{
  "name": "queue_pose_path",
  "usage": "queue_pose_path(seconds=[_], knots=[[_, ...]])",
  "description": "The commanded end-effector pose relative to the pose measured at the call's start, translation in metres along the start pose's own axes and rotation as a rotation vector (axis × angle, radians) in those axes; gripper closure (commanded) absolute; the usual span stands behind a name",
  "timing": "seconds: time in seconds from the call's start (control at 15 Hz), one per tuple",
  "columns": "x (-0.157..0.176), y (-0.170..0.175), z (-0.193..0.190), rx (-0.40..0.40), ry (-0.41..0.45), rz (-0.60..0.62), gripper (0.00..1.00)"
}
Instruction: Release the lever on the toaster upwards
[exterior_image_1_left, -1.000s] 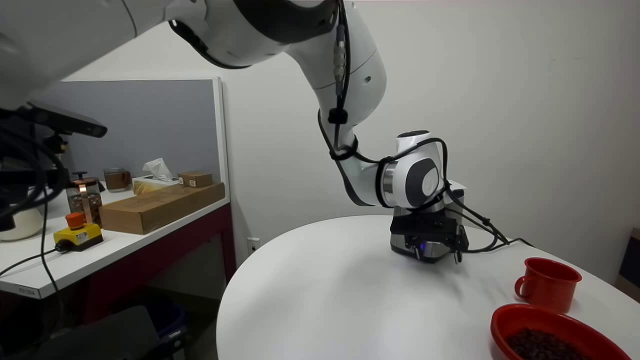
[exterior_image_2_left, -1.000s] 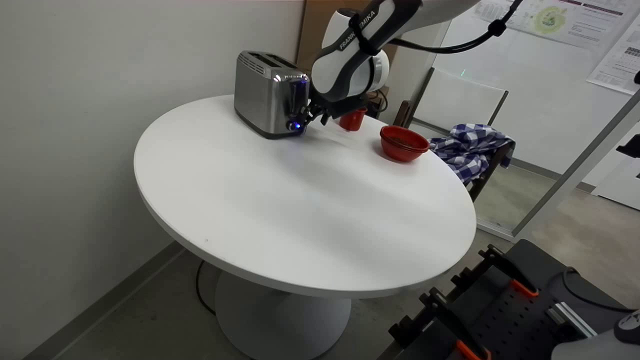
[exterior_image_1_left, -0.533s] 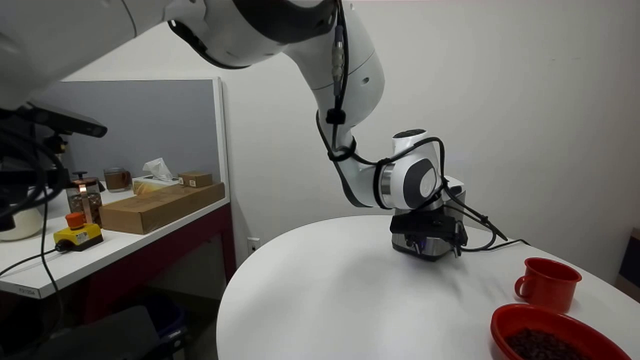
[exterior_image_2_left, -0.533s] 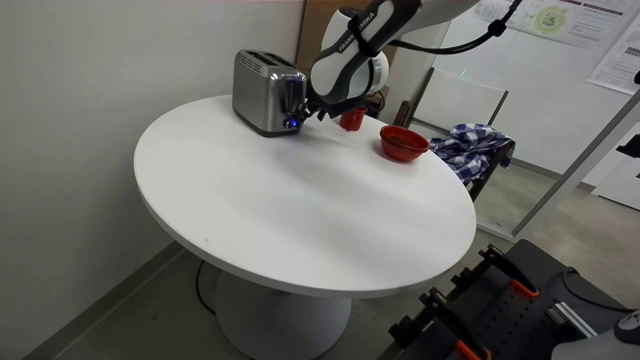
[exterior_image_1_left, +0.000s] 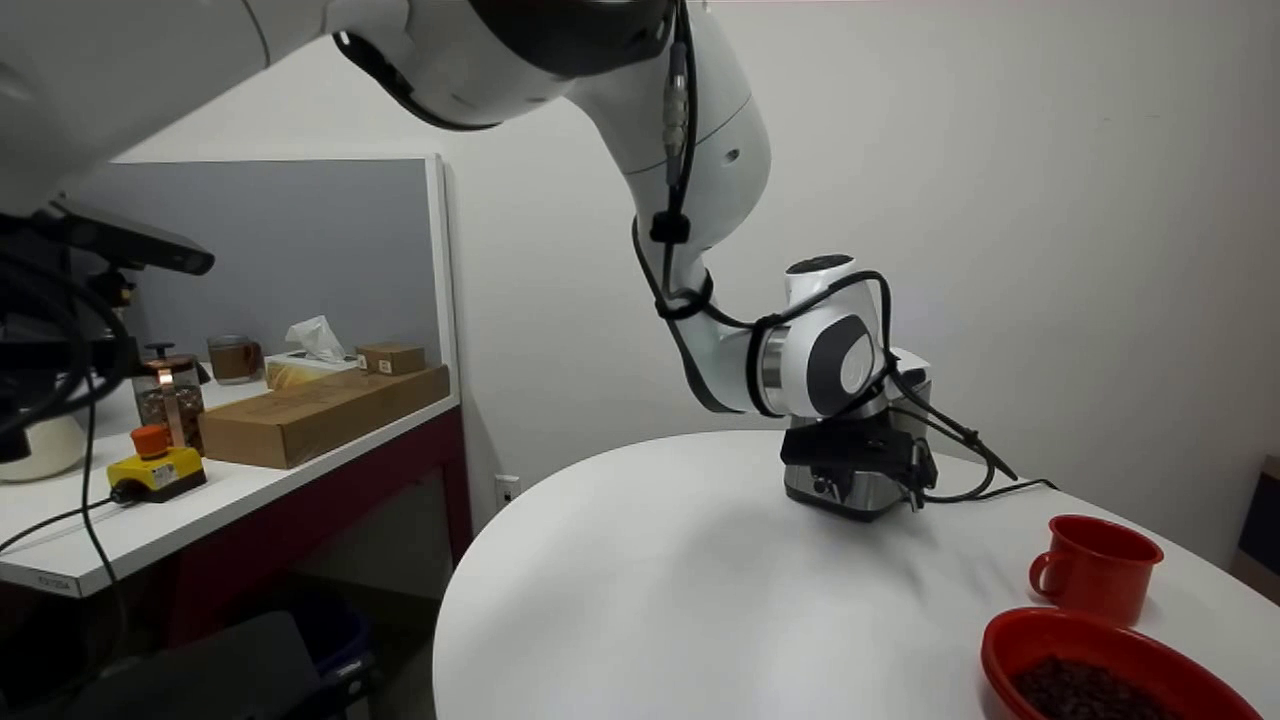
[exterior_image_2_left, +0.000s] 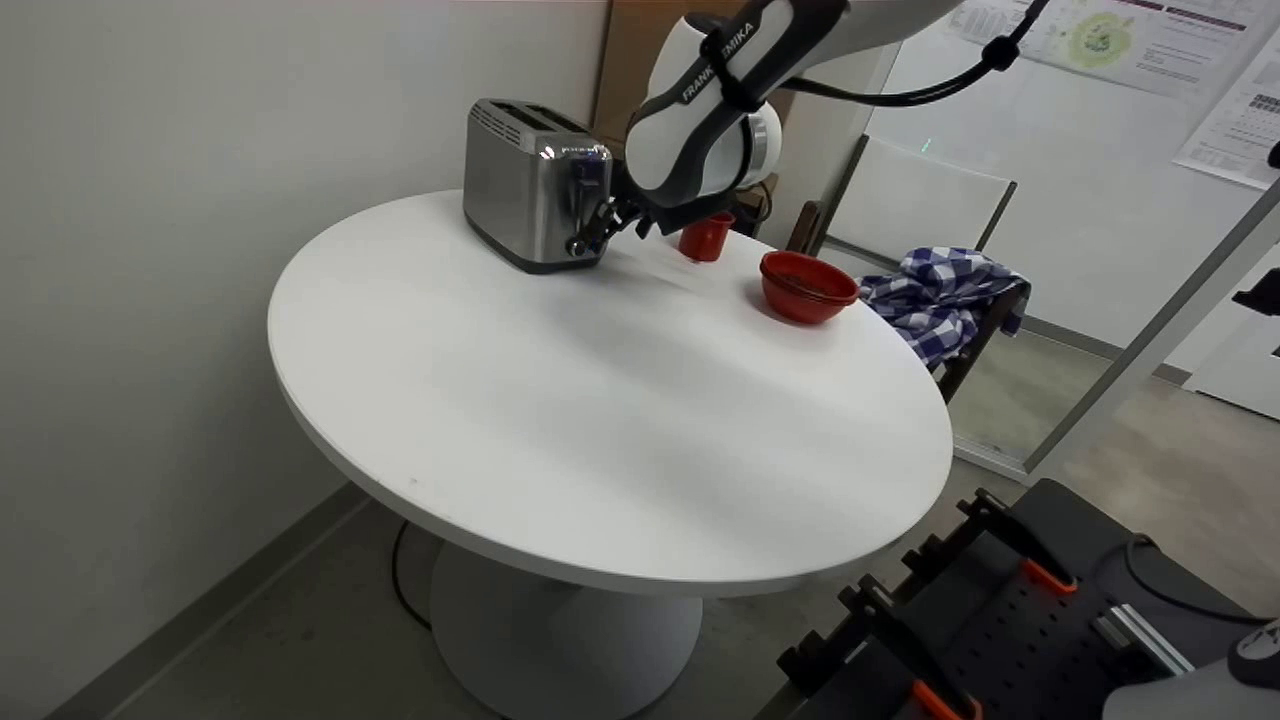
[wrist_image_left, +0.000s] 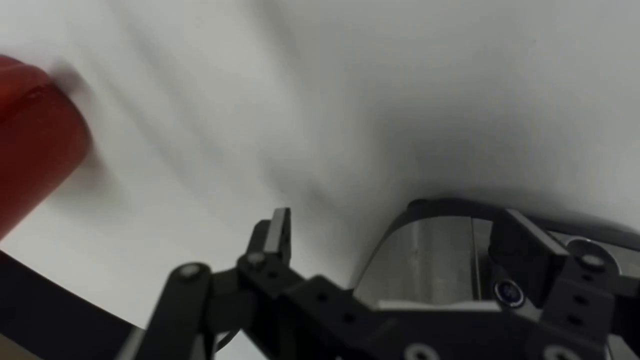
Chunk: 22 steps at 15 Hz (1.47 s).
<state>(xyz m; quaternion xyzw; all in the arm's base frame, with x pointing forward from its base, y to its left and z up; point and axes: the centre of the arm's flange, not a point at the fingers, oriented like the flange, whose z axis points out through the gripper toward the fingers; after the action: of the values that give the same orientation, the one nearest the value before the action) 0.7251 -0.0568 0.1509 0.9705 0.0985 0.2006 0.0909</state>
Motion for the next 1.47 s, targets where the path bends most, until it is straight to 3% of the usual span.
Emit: queue_pose_path(seconds=[0.0, 0.33, 0.73, 1.4], knots=[[0.003, 0.003, -0.025, 0.054, -0.114, -0.002, 0.0], [0.006, 0.004, -0.068, 0.088, -0.312, -0.042, 0.0], [-0.021, 0.002, -0.122, 0.116, -0.422, -0.024, 0.0], [-0.085, -0.023, -0.202, 0.206, -0.439, 0.031, 0.0]])
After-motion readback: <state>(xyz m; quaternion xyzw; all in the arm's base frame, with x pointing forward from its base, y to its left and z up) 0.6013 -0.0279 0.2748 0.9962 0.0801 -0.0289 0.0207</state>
